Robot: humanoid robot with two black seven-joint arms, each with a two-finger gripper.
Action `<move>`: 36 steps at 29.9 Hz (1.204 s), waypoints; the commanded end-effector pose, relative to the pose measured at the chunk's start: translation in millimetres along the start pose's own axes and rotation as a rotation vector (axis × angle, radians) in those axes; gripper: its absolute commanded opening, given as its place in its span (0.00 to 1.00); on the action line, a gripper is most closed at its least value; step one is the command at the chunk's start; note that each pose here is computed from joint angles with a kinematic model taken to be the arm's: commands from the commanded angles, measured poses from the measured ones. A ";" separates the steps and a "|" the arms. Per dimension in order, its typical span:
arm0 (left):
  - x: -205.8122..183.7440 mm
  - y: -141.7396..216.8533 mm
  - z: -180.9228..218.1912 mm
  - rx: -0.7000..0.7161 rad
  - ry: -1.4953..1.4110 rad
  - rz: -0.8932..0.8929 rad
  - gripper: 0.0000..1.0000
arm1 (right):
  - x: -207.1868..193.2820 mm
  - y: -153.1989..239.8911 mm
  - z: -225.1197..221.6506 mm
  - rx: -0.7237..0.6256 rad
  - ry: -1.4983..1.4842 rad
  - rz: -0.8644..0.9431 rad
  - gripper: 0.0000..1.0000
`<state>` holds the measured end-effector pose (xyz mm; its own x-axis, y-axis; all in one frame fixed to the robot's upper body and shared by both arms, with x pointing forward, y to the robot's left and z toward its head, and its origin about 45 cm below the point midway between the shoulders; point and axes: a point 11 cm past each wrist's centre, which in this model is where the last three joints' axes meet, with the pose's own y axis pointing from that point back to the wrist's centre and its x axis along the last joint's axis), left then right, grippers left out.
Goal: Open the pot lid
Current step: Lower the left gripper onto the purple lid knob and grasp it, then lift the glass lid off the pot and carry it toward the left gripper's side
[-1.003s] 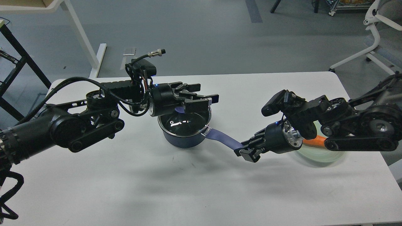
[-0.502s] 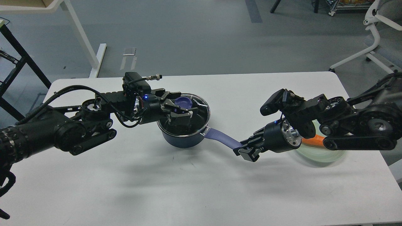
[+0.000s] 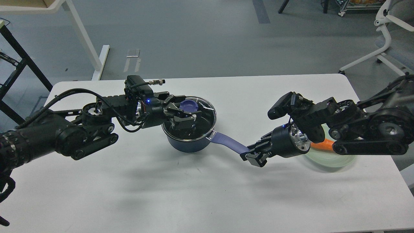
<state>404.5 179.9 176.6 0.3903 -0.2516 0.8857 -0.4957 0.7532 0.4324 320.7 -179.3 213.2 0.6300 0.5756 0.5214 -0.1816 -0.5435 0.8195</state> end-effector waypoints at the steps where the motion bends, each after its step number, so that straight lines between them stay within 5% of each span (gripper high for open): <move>1: -1.3 0.7 -0.4 0.001 -0.004 0.002 0.87 | -1.1 -1.3 -1.0 0.004 -0.001 -0.003 0.21; 6: -2.5 0.8 0.4 -0.005 -0.003 0.000 0.62 | -1.5 -3.0 -2.6 0.008 0.002 -0.009 0.21; 9: -4.5 0.9 0.8 -0.008 -0.006 -0.009 0.56 | -1.4 -2.7 -2.2 0.007 0.001 -0.006 0.21; 21: 24.1 11.8 -9.2 0.013 -0.018 0.042 0.49 | -0.7 -1.4 -1.4 0.004 0.001 -0.005 0.22; 27: 49.6 56.6 -39.2 0.097 0.011 0.092 0.49 | -0.6 -1.4 -1.4 0.004 0.000 -0.004 0.22; 36: -0.9 133.3 -97.4 0.296 0.066 0.024 0.49 | -1.3 -2.5 -2.8 0.009 0.002 -0.008 0.22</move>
<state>421.3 306.6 232.7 0.3823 -0.1889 0.9045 -0.6827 0.6020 0.4143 320.2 -177.2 213.4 0.6270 0.5798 0.5203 -0.1774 -0.5440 0.8201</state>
